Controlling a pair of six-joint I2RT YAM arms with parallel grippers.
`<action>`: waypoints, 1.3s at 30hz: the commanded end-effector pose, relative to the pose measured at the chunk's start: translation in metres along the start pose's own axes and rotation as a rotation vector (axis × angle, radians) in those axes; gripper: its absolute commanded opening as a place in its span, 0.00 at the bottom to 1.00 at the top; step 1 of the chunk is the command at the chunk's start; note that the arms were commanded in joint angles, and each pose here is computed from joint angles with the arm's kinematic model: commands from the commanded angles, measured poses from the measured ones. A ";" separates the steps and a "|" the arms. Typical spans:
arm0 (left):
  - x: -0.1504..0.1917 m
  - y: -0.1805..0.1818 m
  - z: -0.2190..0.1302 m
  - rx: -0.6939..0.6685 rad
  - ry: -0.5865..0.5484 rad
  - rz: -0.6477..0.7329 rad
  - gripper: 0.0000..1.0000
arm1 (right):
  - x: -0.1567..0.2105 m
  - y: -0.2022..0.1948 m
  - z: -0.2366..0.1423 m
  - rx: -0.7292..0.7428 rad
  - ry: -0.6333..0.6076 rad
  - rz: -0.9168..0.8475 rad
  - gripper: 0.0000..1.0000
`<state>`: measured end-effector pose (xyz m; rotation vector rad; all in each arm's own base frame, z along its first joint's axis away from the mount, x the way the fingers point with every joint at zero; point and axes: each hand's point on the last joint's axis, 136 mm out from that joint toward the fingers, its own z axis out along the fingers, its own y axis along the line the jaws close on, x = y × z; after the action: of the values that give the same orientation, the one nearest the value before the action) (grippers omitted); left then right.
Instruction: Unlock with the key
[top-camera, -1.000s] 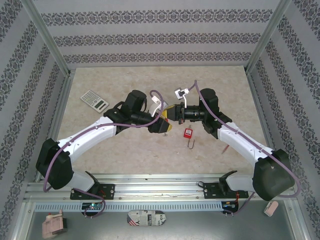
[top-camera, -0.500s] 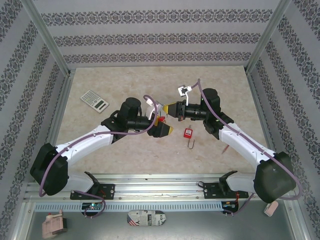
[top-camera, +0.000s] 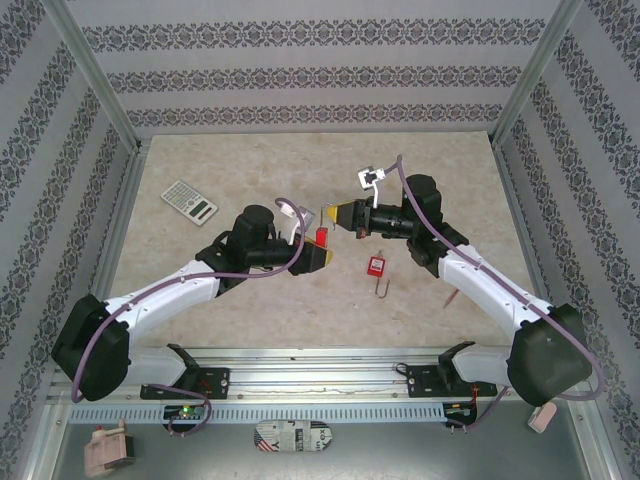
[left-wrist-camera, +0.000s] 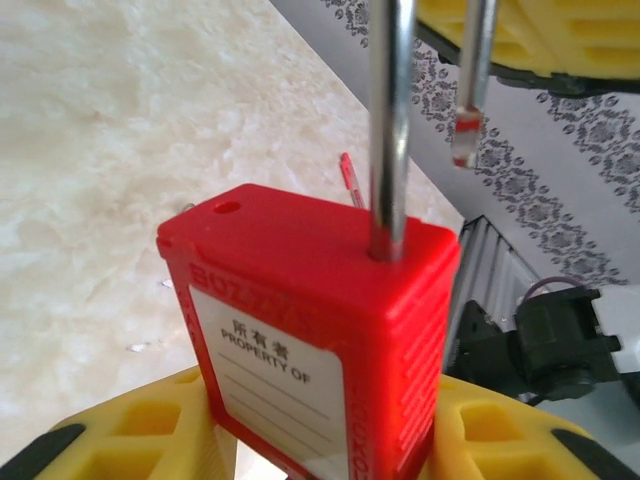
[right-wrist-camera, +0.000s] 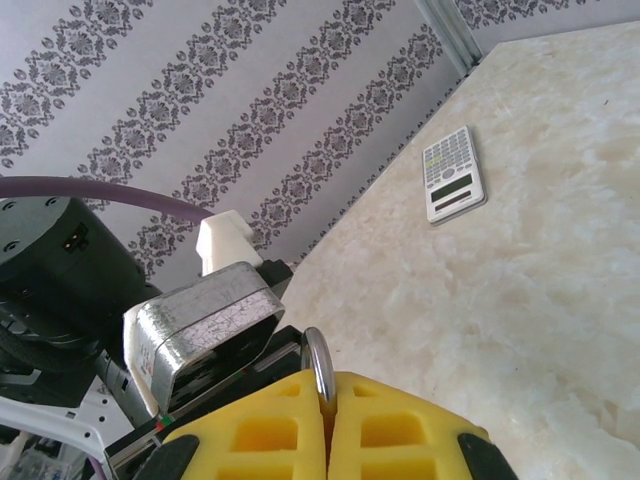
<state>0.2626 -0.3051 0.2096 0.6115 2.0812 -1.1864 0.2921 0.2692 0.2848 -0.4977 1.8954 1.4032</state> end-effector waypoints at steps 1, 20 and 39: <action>-0.021 0.014 -0.011 -0.096 -0.086 0.024 0.32 | -0.008 0.002 -0.003 0.008 -0.021 -0.033 0.00; 0.036 0.133 -0.016 -0.652 0.047 -0.050 0.14 | 0.076 -0.075 0.031 0.204 0.052 0.202 0.00; 0.077 0.166 0.021 -0.689 0.123 -0.118 0.48 | 0.132 -0.134 0.065 0.248 0.139 0.377 0.00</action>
<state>0.3007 -0.2391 0.0307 0.3709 2.5411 -0.4439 0.3213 0.2948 0.0940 -0.1089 2.3056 1.3107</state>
